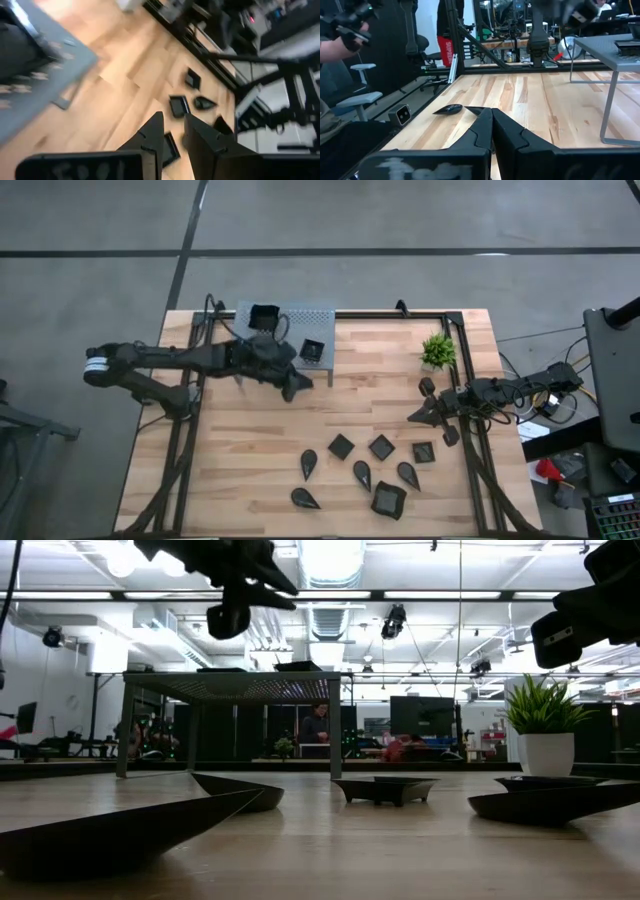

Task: Pick & Place Mini shaped plates
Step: Put the black leaf-shaped plate on the shelf

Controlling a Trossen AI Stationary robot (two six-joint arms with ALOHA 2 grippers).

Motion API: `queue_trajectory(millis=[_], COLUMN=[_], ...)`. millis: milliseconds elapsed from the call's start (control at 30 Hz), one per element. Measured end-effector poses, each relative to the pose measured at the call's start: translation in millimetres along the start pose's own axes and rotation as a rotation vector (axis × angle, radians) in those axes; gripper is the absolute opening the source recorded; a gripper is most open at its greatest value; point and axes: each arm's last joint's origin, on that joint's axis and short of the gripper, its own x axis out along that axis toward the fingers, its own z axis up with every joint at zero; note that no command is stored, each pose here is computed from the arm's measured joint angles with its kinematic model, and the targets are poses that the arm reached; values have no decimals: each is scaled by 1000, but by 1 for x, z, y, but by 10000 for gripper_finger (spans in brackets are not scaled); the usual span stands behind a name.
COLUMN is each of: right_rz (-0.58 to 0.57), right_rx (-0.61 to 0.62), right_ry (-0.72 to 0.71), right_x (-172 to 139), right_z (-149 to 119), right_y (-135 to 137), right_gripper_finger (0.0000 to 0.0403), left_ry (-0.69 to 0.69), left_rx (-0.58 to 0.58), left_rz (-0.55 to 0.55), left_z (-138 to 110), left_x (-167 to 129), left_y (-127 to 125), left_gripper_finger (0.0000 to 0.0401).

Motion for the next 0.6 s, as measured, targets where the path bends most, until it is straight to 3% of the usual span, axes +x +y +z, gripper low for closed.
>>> queue_trajectory(millis=[100,400,600], right_rz=[0,0,1], right_rx=[0,0,0], right_ry=[0,0,0], right_x=[0,0,0], right_z=[0,0,0], right_y=[0,0,0], right_gripper_finger=[8,8,8], left_ry=[41,66,99], left_rx=[58,37,-32], left_rz=[-43,-47,14], left_z=[-13,-55,-89], left_x=[2,3,4], left_y=[-15,-56,-58], left_gripper_finger=[69,69,69])
